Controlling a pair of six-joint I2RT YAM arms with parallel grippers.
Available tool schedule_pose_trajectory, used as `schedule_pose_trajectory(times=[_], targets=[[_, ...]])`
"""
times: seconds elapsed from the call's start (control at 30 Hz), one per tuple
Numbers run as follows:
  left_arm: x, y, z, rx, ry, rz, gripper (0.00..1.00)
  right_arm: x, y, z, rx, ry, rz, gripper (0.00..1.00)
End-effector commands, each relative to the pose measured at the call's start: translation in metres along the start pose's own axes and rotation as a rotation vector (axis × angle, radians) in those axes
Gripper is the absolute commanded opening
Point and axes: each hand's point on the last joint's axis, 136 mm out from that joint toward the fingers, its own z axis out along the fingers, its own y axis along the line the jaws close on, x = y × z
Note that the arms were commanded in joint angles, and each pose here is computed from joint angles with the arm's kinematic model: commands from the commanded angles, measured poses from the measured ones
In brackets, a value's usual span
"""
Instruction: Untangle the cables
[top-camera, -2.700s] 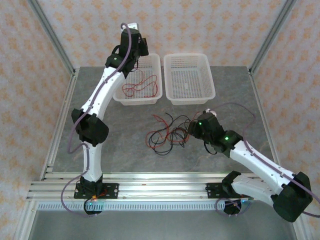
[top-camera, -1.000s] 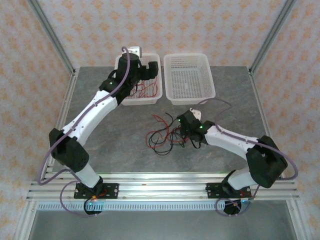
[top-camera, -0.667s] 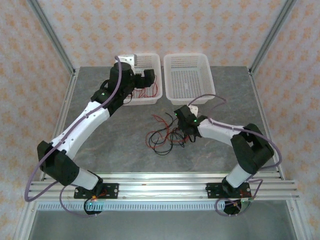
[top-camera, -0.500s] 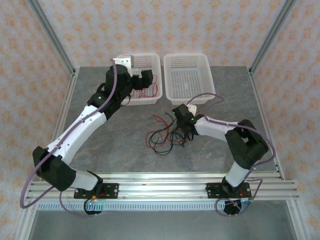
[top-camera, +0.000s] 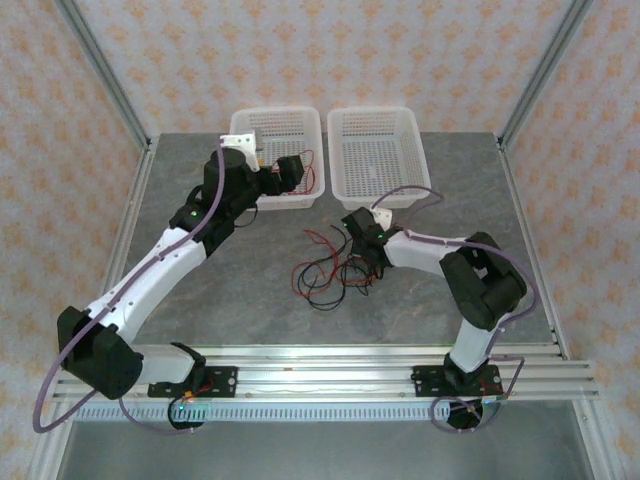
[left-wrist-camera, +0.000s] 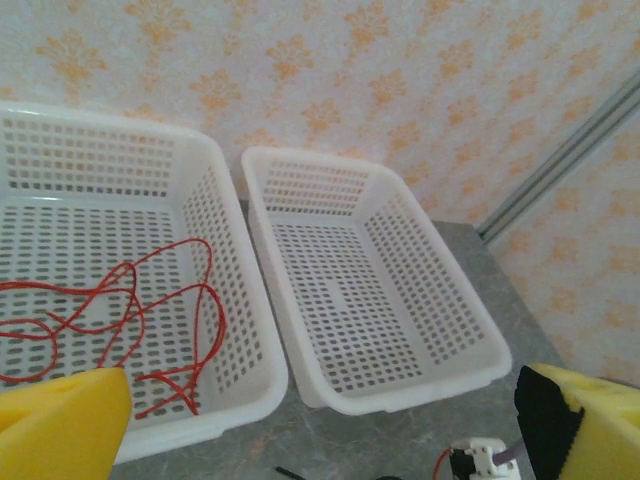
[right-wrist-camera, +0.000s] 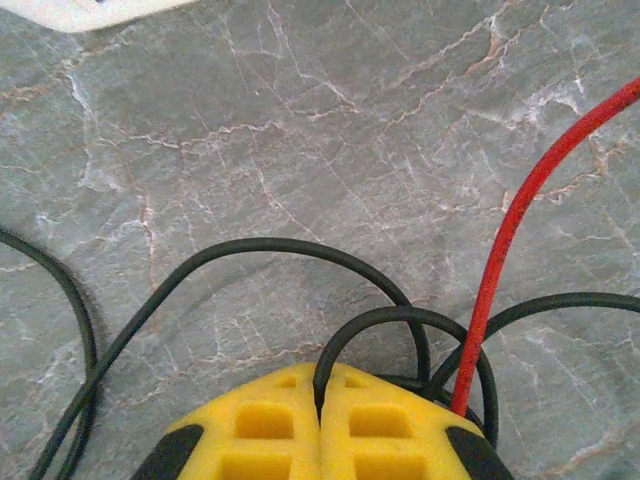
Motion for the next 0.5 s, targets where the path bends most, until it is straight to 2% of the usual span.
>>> schedule_pose_trajectory(times=[0.0,0.07,0.3,0.47], targets=[[-0.003,-0.012,-0.007,0.134,-0.012,-0.067,0.99,-0.033,0.007,-0.03,-0.048,-0.088,0.032,0.0],[0.003,-0.011,-0.01,0.146,-0.006,-0.063,0.97,-0.04,0.01,-0.046,-0.093,-0.104,0.041,0.0],[0.015,0.005,-0.034,0.083,-0.021,-0.05,0.81,-0.066,0.031,-0.121,-0.345,-0.155,0.057,0.0],[0.022,0.001,-0.057,0.065,-0.053,-0.017,0.76,-0.076,0.05,-0.168,-0.505,-0.147,0.01,0.0]])
